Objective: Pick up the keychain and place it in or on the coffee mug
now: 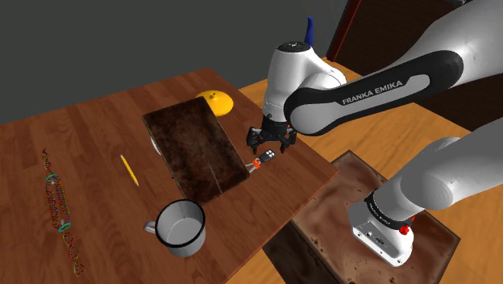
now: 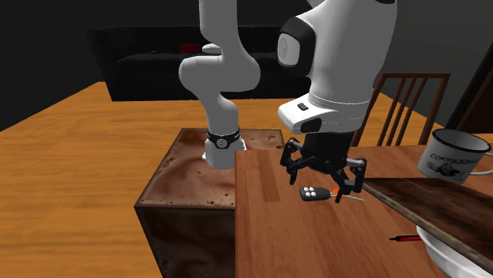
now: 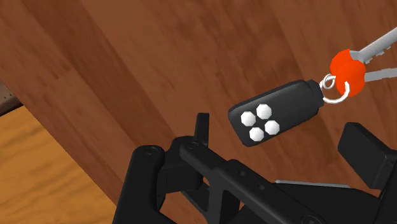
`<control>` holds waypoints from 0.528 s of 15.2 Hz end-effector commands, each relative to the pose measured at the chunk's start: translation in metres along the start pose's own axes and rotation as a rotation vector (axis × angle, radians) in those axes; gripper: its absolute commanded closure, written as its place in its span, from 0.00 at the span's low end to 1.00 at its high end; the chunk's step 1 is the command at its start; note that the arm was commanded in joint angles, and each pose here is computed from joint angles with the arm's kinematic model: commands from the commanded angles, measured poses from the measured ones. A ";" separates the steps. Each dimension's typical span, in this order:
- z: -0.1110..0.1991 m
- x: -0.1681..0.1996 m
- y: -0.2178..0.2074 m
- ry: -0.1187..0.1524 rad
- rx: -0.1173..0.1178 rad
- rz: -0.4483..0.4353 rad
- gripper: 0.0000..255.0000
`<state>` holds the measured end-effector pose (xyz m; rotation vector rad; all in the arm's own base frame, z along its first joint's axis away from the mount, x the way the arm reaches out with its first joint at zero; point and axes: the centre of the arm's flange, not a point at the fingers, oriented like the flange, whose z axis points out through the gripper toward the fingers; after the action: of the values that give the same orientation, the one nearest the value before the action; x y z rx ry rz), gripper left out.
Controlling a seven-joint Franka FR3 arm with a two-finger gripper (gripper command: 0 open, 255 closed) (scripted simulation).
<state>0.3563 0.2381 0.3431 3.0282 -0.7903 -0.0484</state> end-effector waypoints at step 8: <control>0.004 0.001 0.000 0.000 0.000 0.000 1.00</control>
<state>0.3570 0.2381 0.3393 3.0286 -0.7903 -0.0476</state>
